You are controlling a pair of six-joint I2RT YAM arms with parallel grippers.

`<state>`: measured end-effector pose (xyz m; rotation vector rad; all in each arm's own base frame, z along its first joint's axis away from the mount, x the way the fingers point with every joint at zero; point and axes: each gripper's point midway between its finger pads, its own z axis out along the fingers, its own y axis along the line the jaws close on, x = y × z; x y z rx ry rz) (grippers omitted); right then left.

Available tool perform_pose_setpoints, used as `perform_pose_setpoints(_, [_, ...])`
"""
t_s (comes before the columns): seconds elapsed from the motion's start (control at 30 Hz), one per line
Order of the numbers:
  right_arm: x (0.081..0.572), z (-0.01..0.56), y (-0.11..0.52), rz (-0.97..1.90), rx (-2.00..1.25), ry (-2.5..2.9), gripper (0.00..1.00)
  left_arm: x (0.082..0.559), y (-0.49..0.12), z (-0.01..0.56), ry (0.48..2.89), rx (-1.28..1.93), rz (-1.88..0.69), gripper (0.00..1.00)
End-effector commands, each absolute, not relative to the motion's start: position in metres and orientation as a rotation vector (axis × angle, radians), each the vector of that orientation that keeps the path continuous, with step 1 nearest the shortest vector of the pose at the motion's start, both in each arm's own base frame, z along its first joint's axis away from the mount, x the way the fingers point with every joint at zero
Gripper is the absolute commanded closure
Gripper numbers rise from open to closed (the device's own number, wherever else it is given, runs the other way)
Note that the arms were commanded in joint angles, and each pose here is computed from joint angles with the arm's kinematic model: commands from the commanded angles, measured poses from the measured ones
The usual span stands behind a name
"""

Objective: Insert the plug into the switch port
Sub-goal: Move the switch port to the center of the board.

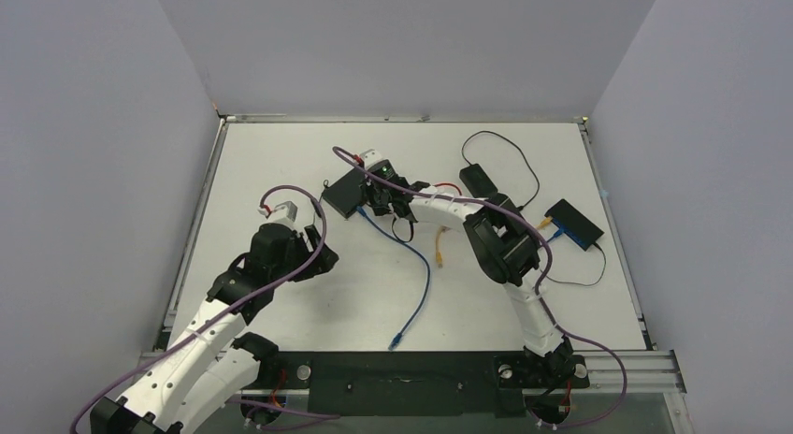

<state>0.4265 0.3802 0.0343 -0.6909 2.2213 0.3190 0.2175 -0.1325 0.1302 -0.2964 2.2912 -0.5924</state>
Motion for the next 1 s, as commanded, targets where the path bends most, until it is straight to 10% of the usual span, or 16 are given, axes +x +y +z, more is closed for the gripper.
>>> perform_pose_setpoints(0.0, [0.443, 0.049, 0.383, 0.352, -0.59, 2.215, 0.86, 0.224, -0.136, 0.136, 2.267, -0.299, -0.623, 0.38])
perform_pose_setpoints(0.3, [0.434, 0.082, 0.367, 0.356, -0.541, 2.161, 0.46, 0.223, -0.141, 0.13, 2.28, -0.296, -0.655, 0.38])
perform_pose_setpoints(0.97, [0.362, 0.232, 0.279, 0.276, -0.314, 1.914, 0.25, 0.241, -0.123, 0.154, 2.162, -0.342, -0.574, 0.37])
